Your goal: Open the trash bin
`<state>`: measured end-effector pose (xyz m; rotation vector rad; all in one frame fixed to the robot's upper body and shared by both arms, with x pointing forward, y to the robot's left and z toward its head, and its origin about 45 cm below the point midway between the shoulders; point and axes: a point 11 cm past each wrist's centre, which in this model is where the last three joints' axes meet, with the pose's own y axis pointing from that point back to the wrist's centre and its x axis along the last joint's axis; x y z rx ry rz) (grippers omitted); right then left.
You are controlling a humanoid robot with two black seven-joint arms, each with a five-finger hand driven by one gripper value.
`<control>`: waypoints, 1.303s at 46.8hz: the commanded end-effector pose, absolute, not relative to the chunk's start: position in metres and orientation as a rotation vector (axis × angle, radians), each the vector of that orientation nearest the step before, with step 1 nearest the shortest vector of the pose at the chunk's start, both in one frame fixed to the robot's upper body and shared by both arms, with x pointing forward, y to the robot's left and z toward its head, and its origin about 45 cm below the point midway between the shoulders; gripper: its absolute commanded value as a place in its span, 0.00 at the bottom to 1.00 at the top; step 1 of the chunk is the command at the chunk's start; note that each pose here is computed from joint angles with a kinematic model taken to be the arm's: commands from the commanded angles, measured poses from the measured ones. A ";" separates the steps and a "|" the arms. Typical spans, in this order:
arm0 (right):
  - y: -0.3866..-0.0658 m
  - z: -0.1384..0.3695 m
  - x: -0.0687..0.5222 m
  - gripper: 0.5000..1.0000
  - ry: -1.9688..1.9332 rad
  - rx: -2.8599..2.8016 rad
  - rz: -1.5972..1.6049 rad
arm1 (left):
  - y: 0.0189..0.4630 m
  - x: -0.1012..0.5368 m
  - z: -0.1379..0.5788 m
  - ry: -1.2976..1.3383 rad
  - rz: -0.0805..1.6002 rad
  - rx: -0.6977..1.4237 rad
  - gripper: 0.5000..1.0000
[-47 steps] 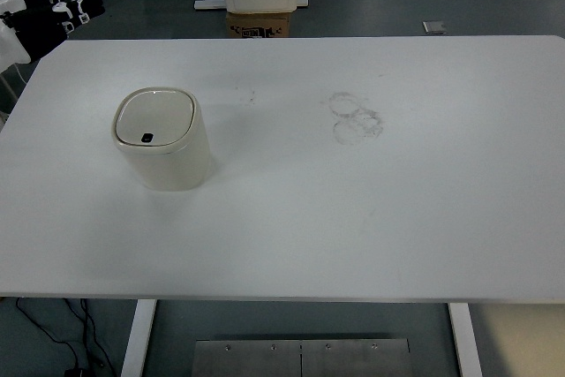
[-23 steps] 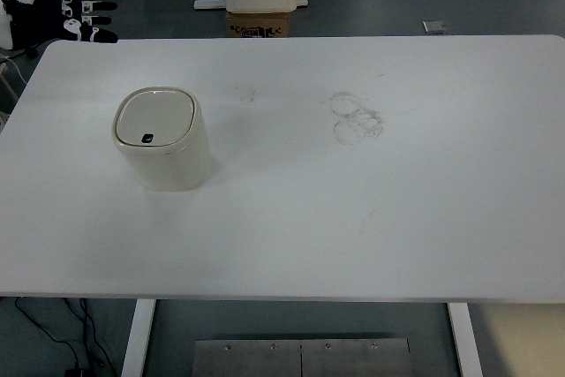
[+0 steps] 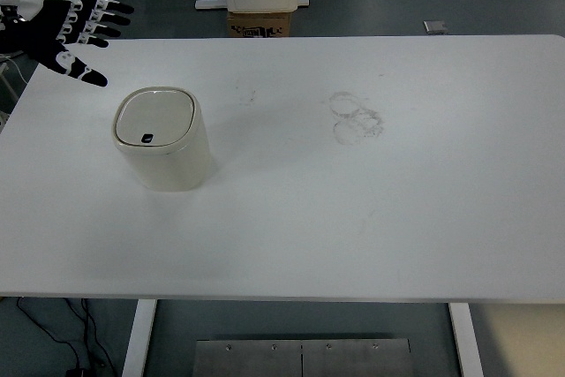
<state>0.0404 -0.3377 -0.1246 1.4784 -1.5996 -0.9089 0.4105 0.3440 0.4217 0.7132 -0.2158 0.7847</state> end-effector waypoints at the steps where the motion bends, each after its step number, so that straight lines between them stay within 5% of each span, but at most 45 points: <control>1: -0.338 -0.125 0.040 0.98 -1.600 1.478 -0.909 | 0.346 0.411 0.423 -0.251 0.786 0.760 1.00; 40: -0.338 -0.125 0.040 0.98 -1.601 1.479 -0.911 | 0.289 0.416 0.407 -0.546 0.610 1.025 1.00; 61: -0.338 -0.125 0.040 0.98 -1.600 1.478 -0.909 | 0.284 0.411 0.417 -0.527 0.596 0.979 1.00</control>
